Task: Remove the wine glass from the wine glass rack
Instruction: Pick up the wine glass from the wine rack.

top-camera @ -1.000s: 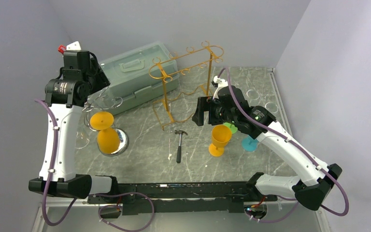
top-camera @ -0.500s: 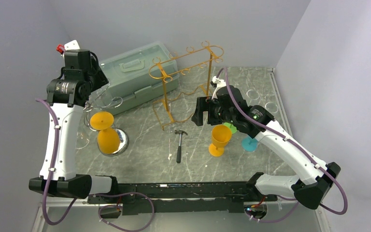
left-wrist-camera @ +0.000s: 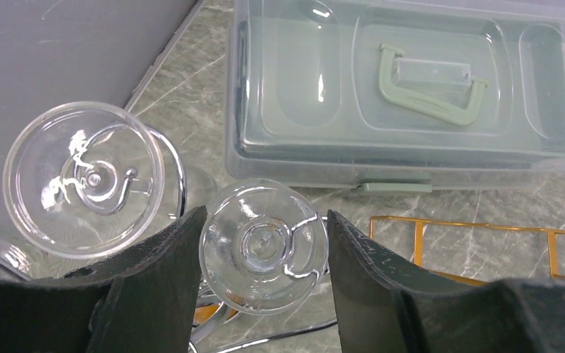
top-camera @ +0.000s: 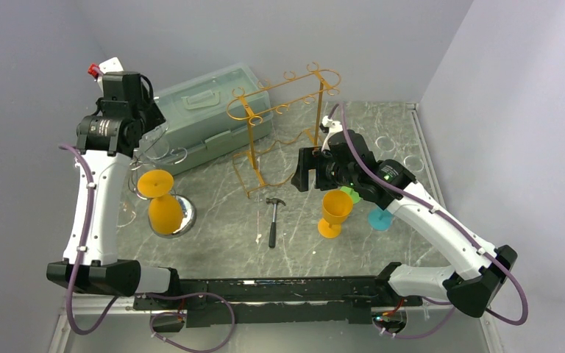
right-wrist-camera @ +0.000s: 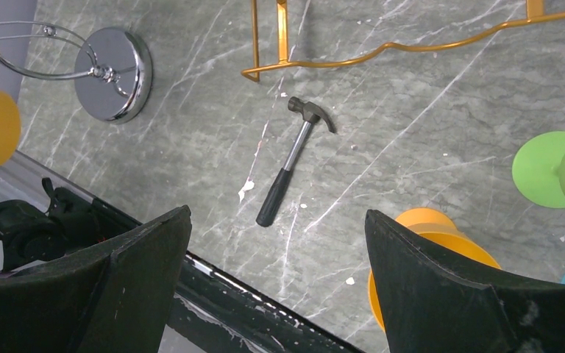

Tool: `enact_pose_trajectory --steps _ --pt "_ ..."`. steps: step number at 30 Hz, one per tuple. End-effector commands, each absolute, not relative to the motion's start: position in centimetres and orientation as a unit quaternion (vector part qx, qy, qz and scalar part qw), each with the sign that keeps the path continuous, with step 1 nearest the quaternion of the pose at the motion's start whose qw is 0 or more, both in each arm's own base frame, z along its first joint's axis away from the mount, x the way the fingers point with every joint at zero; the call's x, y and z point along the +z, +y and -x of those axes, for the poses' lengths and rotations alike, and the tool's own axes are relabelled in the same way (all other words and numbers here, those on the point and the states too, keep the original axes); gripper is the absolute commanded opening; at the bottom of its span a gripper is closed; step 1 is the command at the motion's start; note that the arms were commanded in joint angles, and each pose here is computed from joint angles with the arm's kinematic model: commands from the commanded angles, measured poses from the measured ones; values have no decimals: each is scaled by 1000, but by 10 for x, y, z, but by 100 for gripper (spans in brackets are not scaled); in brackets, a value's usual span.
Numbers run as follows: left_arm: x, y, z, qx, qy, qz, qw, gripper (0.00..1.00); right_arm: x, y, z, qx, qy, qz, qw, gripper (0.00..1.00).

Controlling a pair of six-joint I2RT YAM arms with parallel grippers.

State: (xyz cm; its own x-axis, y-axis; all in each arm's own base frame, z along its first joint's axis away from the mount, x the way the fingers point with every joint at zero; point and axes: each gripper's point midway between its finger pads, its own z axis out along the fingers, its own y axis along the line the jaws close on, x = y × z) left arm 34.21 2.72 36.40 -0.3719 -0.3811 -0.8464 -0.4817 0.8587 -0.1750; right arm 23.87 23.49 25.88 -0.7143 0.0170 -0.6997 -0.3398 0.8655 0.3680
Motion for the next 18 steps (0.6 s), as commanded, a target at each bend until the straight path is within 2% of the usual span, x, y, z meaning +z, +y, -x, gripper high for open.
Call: enact_pose_trajectory --steps 1,18 --pt "401 29 -359 35 784 269 558 54 276 243 -245 264 878 93 390 90" --pt "411 4 -391 -19 793 223 567 54 281 242 -247 260 877 89 394 90"
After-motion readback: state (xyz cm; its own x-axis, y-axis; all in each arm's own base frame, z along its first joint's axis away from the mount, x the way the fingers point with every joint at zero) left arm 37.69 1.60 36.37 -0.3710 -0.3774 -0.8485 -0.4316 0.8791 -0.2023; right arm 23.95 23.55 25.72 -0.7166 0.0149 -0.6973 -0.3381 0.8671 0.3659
